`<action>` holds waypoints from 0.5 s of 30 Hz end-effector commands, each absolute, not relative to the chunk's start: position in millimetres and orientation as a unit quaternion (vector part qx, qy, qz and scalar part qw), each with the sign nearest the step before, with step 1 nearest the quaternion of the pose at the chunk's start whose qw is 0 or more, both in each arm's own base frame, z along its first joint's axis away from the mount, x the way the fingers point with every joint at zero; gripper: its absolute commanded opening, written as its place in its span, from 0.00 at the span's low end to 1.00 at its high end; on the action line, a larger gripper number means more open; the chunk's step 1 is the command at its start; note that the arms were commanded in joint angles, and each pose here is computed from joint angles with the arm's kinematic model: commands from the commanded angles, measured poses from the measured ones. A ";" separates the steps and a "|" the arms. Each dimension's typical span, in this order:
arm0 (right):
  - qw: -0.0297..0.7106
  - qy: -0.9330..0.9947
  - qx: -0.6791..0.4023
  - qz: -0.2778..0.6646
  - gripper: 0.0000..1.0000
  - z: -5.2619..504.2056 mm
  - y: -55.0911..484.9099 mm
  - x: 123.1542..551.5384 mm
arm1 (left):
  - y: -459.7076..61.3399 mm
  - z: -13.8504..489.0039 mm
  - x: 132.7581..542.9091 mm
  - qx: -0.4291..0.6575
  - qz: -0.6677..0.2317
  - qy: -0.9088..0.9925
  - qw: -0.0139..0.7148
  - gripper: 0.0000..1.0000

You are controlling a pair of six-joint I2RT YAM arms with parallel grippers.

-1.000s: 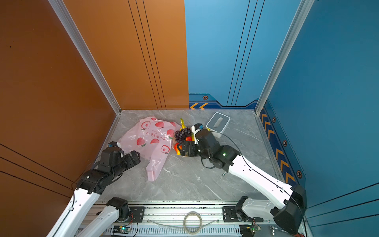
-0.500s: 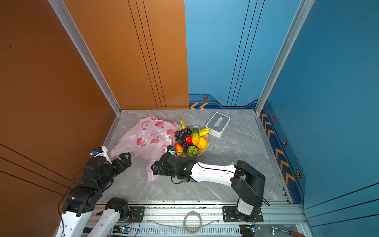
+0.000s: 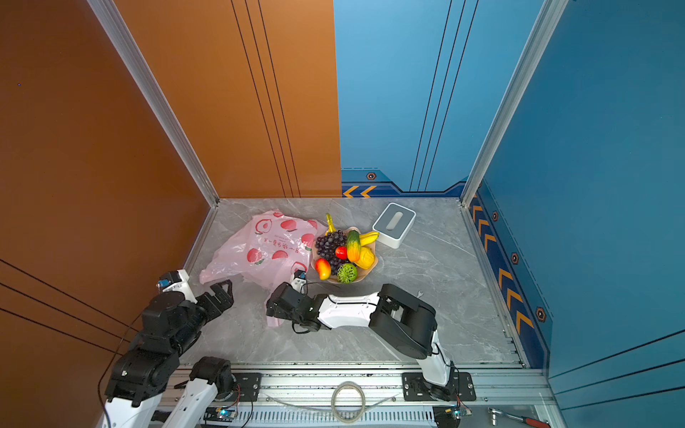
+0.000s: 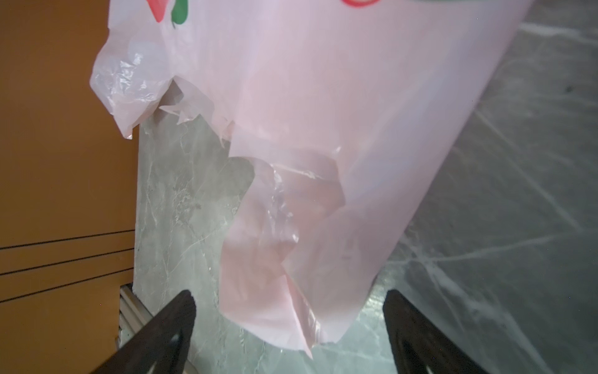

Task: Place the fruits into the plastic bag
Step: Pick up the plastic bag from the top-left of the table.

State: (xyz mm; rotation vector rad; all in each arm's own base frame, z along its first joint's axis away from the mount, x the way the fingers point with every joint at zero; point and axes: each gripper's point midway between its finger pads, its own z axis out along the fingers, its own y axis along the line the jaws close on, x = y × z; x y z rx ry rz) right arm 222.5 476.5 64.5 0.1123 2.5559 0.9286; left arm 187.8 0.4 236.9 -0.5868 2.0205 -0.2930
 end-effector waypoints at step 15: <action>0.226 0.933 0.076 0.271 0.75 23.4 475.1 247.0 | 6.4 237.7 172.7 -0.232 -0.105 0.830 0.496 0.98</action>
